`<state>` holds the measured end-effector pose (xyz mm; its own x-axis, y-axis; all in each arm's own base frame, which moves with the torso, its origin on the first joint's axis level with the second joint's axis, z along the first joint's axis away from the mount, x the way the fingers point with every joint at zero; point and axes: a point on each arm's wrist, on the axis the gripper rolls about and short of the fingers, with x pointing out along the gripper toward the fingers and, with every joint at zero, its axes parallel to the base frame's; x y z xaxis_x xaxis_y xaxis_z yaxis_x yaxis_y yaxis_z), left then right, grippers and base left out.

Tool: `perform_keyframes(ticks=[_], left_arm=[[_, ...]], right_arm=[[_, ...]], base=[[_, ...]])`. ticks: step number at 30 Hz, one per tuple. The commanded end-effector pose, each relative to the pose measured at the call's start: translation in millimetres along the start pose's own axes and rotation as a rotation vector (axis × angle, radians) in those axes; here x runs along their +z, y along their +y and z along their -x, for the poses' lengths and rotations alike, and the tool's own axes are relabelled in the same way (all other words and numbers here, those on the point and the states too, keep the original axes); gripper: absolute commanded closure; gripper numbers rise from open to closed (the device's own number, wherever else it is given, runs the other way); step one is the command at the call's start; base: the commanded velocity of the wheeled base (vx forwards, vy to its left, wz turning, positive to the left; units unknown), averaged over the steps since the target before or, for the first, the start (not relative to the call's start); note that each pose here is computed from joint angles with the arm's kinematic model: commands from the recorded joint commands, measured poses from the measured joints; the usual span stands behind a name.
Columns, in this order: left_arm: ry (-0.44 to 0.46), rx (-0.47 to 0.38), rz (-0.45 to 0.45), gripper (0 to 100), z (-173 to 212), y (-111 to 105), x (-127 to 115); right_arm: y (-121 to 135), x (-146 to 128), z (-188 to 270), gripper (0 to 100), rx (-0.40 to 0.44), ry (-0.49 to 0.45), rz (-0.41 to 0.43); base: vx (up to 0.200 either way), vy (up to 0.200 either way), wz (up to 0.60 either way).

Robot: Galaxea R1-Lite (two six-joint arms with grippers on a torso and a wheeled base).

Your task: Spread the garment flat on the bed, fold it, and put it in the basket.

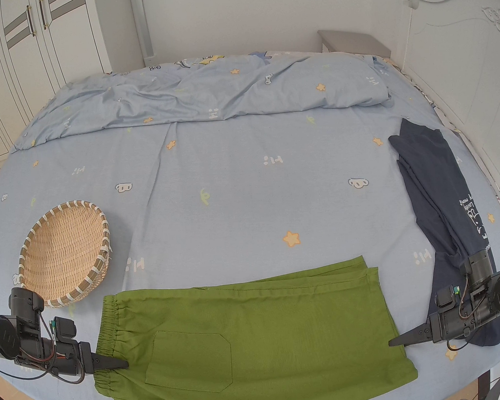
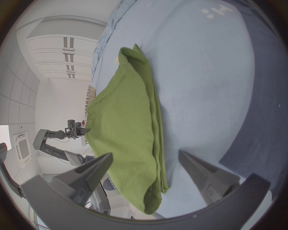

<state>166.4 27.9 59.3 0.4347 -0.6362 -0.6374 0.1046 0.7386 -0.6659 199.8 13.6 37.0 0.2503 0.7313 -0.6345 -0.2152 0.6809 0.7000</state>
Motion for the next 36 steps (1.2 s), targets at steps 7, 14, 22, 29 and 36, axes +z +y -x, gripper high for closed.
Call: perform_keyframes(ticks=[7, 14, 22, 29, 36], left_arm=[[-0.135, 0.067, -0.065, 100, 33.2, -22.6, 1.4], [-0.149, 0.191, -0.055, 100, 57.1, -36.7, 11.3], [-0.192, 0.233, -0.163, 100, 70.9, -54.6, 21.4], [-0.141, 0.187, -0.278, 100, 84.1, -105.8, 29.8], [-0.071, 0.073, -0.403, 100, 77.4, -165.2, 34.2]], right_arm=[[54.3, 30.9, 50.4, 0, 0.004, -0.29, 0.235], [115.3, 57.7, 82.3, 0, 0.024, -0.398, 0.304], [128.0, 56.8, 82.0, 0, 0.023, -0.364, 0.317], [128.9, 55.4, 85.9, 0, 0.019, -0.377, 0.32], [133.8, 50.0, 91.4, 0, 0.022, -0.385, 0.329]], base=[[0.0, 0.0, 0.0], [0.0, 0.0, 0.0], [0.0, 0.0, 0.0], [0.0, 0.0, 0.0], [0.0, 0.0, 0.0]])
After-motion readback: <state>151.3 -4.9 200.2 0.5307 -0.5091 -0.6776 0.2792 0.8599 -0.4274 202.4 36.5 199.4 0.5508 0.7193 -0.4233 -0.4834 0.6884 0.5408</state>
